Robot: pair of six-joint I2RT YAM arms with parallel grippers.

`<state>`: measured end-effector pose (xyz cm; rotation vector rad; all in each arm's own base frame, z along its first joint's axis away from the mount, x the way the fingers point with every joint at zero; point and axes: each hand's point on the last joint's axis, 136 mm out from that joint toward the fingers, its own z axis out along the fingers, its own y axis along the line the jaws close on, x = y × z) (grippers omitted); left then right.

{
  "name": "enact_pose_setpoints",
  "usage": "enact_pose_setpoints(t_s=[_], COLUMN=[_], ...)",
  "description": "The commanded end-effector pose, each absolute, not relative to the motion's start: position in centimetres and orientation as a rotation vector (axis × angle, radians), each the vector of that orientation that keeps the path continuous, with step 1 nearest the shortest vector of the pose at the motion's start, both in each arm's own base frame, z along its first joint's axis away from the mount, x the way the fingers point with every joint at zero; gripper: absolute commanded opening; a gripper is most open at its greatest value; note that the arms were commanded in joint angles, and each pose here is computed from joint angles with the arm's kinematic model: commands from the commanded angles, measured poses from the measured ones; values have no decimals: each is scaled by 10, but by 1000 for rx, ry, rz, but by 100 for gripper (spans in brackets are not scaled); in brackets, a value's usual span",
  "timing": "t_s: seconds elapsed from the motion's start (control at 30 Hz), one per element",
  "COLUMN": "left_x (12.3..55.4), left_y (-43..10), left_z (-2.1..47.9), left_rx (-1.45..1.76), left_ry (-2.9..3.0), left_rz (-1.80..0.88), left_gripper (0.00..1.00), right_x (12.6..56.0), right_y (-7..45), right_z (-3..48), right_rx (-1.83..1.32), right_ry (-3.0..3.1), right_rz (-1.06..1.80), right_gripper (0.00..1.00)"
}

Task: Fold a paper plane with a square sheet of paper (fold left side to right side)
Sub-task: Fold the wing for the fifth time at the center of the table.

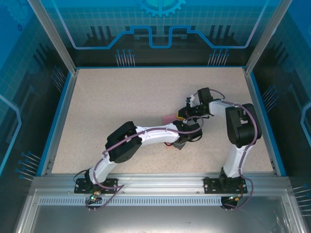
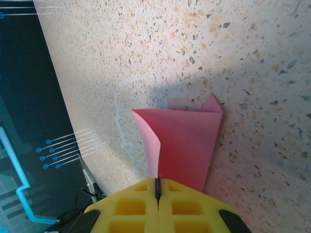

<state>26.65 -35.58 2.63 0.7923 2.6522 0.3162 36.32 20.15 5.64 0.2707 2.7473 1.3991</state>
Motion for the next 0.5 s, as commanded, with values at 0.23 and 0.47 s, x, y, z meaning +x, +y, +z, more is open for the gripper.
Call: enact_pose_setpoints(t_s=[0.23, 0.47], left_x=[267, 266], left_y=[-357, -361], left_z=[33, 43], left_rx=[792, 756], left_ry=[2633, 2645], left_rz=[340, 233], left_gripper=[11, 1], right_x=[357, 364], right_y=[209, 205], right_z=[51, 63], right_rx=[246, 200], right_ry=[2781, 2741], right_rz=[1418, 1386], right_gripper=[0, 13])
